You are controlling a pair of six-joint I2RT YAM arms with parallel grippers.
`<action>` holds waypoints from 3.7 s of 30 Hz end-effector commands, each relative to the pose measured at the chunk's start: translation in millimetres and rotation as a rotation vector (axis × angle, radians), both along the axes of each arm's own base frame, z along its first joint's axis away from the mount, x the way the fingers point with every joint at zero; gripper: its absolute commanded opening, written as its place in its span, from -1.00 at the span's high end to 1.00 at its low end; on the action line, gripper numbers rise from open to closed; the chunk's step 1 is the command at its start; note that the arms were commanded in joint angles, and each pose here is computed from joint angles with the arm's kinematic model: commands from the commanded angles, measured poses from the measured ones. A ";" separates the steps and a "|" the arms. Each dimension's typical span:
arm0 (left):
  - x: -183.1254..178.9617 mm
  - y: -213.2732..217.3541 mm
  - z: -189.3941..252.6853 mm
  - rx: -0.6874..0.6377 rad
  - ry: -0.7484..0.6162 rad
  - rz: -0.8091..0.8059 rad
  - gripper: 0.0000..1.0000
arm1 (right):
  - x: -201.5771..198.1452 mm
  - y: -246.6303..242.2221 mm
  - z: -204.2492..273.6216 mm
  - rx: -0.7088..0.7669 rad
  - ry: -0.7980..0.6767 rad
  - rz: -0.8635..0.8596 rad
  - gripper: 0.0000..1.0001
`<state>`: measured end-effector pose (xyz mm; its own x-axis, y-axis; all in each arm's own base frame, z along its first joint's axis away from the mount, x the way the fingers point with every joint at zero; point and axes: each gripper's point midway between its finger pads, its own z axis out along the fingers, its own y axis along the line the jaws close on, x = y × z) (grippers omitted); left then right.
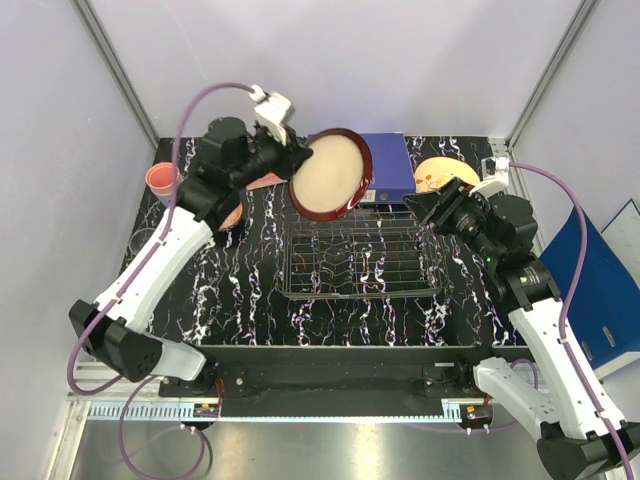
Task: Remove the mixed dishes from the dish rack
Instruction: Pick up the plate from the dish rack, then place the plate at the center of the board.
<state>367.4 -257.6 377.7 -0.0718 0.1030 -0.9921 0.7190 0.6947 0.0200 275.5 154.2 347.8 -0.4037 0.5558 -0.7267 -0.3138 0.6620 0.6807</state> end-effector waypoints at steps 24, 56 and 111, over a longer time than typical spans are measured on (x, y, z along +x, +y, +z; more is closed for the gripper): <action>-47.3 7.7 55.0 -0.918 0.566 -0.231 1.00 | 3.4 34.0 24.4 0.199 0.023 0.157 -0.47; -36.7 22.1 30.1 -0.764 0.436 0.048 -0.98 | 28.5 24.7 27.9 0.098 -0.003 0.076 1.00; -52.6 73.3 -137.5 -0.738 0.672 0.307 -0.97 | 271.5 -226.8 -202.4 0.383 0.257 -0.574 1.00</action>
<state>311.5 -179.8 222.2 -0.5838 -0.6206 -0.5235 0.1473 0.5531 -0.8200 525.2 -82.3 95.0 -0.1235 0.9311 -0.3431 0.4084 0.3628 0.8376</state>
